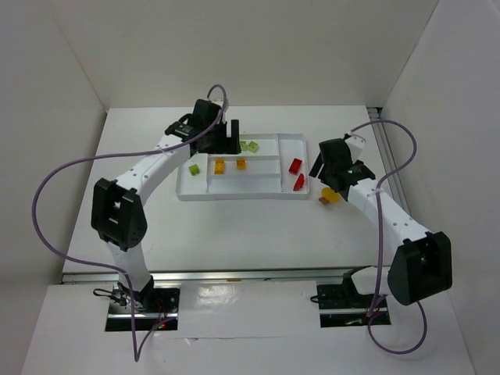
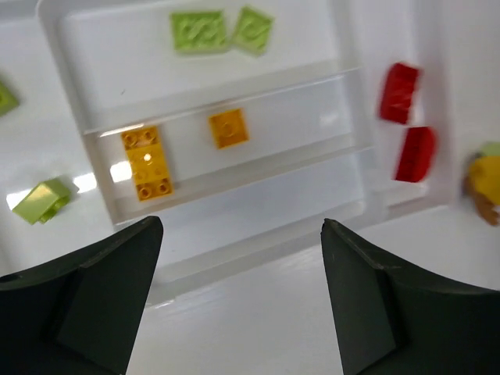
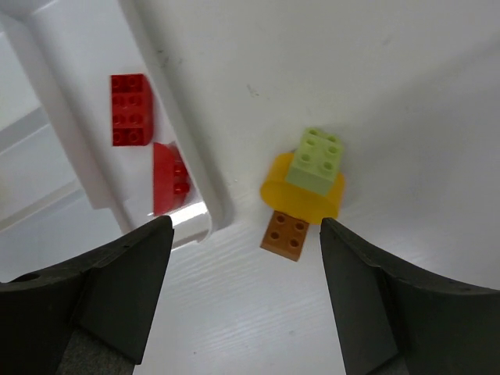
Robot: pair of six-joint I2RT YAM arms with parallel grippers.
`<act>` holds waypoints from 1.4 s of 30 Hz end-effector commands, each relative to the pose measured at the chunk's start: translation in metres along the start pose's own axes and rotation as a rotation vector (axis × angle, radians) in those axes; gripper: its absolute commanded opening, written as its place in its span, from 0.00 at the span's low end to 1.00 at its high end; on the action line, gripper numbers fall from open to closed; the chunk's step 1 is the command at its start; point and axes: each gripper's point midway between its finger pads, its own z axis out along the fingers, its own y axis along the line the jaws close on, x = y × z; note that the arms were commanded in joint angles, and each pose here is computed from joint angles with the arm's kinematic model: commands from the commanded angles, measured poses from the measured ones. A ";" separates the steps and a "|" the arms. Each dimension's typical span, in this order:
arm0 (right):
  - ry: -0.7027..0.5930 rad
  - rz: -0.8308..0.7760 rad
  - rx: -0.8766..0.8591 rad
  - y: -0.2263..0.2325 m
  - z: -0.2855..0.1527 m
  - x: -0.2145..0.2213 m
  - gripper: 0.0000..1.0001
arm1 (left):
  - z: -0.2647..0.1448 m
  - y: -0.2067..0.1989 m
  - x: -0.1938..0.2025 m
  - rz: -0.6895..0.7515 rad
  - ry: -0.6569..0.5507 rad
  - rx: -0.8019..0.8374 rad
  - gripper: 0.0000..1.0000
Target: Sort the legos into containers by color
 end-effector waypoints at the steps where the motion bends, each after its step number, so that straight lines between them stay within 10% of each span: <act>1: 0.035 0.086 0.184 -0.043 0.000 0.016 0.83 | -0.051 -0.045 -0.043 0.042 -0.129 0.174 0.93; 13: 0.109 0.131 0.208 -0.063 0.048 0.033 0.95 | -0.055 -0.083 -0.005 0.138 -0.045 0.298 0.92; 28: 0.103 0.141 0.211 -0.053 0.077 0.036 0.70 | -0.047 -0.088 0.010 0.157 -0.001 0.307 0.90; 32: 0.050 0.160 0.200 -0.050 0.079 0.024 0.47 | -0.041 -0.086 0.016 0.155 0.017 0.301 0.90; 38: 0.023 0.136 0.192 -0.049 0.077 0.014 0.61 | -0.040 -0.084 0.019 0.164 0.024 0.298 0.90; 42: 0.011 0.130 0.194 -0.049 0.077 0.009 0.42 | -0.040 -0.084 0.019 0.164 0.024 0.298 0.90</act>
